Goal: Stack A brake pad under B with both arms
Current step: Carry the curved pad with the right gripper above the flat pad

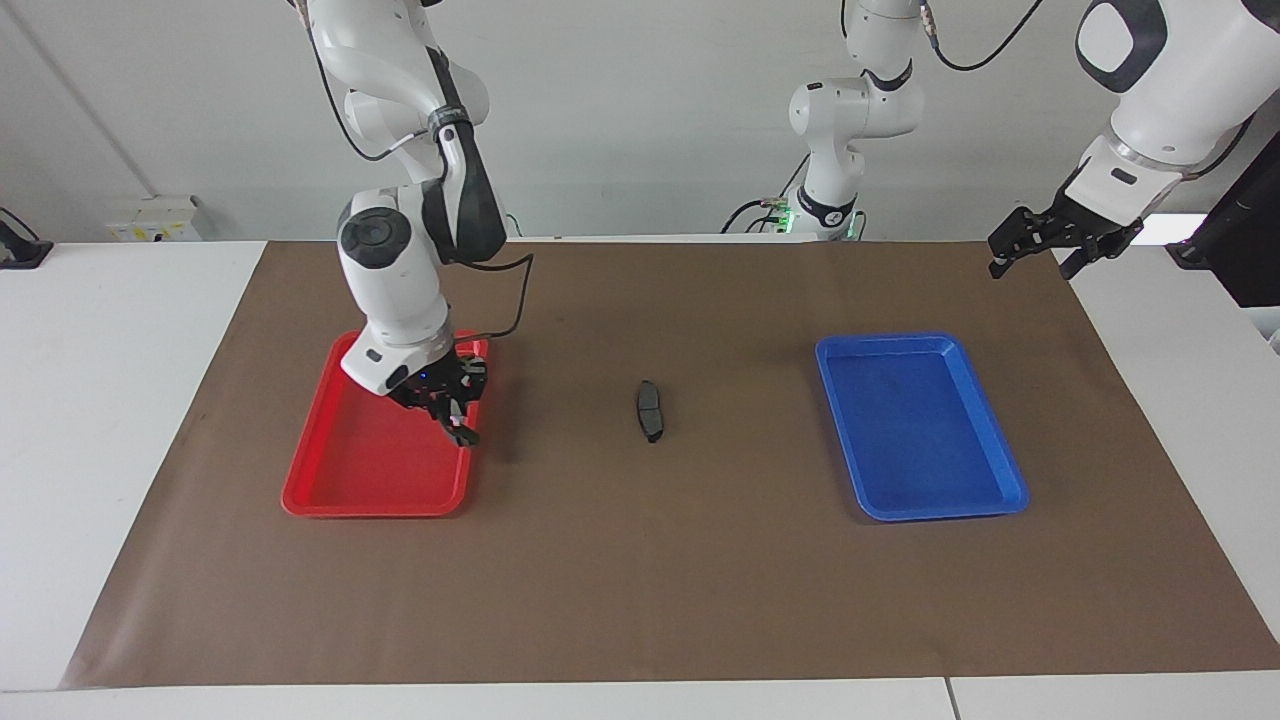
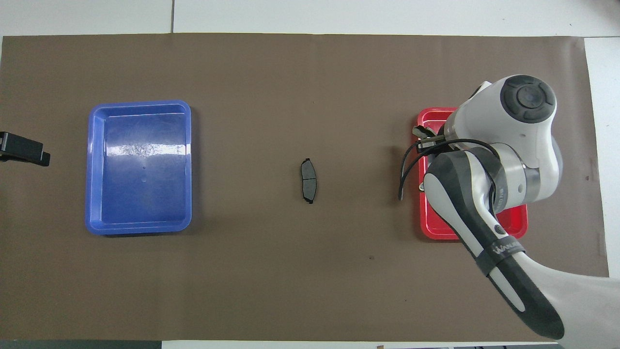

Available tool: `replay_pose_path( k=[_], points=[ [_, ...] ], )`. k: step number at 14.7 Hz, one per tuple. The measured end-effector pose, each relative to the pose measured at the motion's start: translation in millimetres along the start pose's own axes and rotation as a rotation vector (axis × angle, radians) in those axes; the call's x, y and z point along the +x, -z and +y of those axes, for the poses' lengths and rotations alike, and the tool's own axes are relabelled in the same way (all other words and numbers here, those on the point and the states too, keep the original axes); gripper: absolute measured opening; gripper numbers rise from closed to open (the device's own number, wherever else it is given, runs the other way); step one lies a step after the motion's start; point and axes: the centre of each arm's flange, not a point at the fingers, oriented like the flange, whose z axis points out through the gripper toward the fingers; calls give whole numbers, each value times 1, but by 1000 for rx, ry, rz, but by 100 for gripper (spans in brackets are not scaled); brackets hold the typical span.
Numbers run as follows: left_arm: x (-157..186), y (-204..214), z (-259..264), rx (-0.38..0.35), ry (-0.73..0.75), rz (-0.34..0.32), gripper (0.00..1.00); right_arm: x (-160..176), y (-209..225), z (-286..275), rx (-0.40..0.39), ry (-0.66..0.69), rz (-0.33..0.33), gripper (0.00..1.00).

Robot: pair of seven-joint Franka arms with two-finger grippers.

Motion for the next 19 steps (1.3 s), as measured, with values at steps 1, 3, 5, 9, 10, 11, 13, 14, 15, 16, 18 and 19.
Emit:
replay_pose_path(
  k=[1, 3, 5, 9, 10, 11, 13, 14, 15, 16, 18, 19],
  points=[
    [0, 0, 1, 0, -2, 0, 100, 2, -4, -25, 0, 5, -1, 41],
    [0, 0, 1, 0, -2, 0, 100, 10, -12, -68, 4, 13, 2, 41],
    [0, 0, -1, 0, 2, 0, 100, 17, -22, -101, 13, 36, 1, 41],
    [0, 0, -1, 0, 3, -1, 100, 17, -41, -151, 31, 40, 23, 41],
    [0, 0, -1, 0, 3, -1, 100, 15, -44, -162, 32, 36, 24, 41],
    [0, 0, -1, 0, 3, -1, 100, 12, -46, -172, 32, 36, 24, 41],
    [0, 0, -2, 0, 3, -1, 100, 7, -48, -189, 36, 30, 31, 41],
    [0, 0, -2, 0, 3, -1, 100, 6, -50, -193, 37, 28, 34, 41],
    [0, 0, -2, 0, 3, -1, 100, 5, -51, -196, 38, 27, 35, 41],
    [0, 0, -2, 0, 3, -1, 100, 5, -52, -197, 39, 28, 37, 41],
    [0, 0, -2, 0, 3, -1, 100, 5, -53, -201, 43, 31, 47, 41],
    [0, 0, -2, 0, 3, -1, 100, 5, -53, -203, 47, 30, 56, 41]
  ],
)
